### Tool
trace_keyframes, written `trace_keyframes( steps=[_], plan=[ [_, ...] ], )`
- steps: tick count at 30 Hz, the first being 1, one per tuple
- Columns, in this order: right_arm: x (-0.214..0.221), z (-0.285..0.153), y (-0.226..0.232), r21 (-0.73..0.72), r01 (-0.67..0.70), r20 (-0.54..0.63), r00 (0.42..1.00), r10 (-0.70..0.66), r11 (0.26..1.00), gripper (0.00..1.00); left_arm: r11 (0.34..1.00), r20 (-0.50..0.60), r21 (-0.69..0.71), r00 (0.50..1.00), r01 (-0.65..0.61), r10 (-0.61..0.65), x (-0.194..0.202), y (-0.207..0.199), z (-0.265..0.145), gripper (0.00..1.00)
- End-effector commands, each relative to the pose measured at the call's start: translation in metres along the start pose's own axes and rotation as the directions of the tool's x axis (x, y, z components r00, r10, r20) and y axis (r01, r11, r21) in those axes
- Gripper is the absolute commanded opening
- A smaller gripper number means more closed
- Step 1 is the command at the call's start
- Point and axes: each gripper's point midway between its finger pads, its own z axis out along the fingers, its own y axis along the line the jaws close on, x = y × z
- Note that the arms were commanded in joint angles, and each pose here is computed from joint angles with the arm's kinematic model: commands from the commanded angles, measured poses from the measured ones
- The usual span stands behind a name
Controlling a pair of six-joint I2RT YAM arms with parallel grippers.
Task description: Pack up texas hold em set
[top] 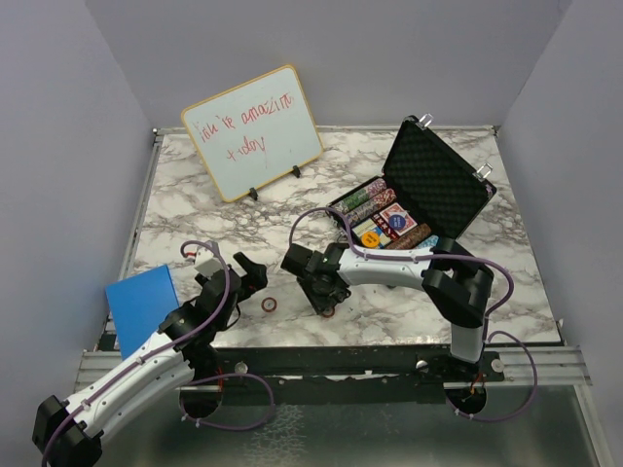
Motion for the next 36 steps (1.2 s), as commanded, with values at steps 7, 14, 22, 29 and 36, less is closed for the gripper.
trace_keyframes(
  steps=[7, 14, 22, 29, 36],
  plan=[
    [-0.019, -0.027, 0.009, -0.011, -0.009, 0.058, 0.998, 0.01, 1.0, 0.4, 0.997, 0.053, -0.074, 0.999, -0.005, 0.009, -0.014, 0.011, -0.002, 0.91],
    [-0.036, -0.022, 0.028, -0.057, 0.02, 0.083, 0.996, -0.015, 0.998, 0.41, 0.971, 0.21, -0.228, 0.977, 0.073, -0.024, -0.054, 0.032, -0.015, 0.91],
    [-0.065, -0.009, 0.059, -0.1, 0.076, 0.118, 0.991, -0.064, 0.992, 0.41, 0.94, 0.444, -0.277, 0.894, 0.198, -0.058, -0.119, 0.035, -0.047, 0.91],
    [-0.085, -0.004, 0.086, -0.134, 0.121, 0.136, 0.985, -0.103, 0.984, 0.41, 0.925, 0.553, -0.309, 0.833, 0.219, -0.013, -0.158, 0.04, -0.074, 0.91],
    [-0.09, -0.002, 0.101, -0.156, 0.16, 0.142, 0.98, -0.138, 0.975, 0.41, 0.921, 0.587, -0.303, 0.809, 0.246, -0.023, -0.174, 0.039, -0.089, 0.91]
  ],
)
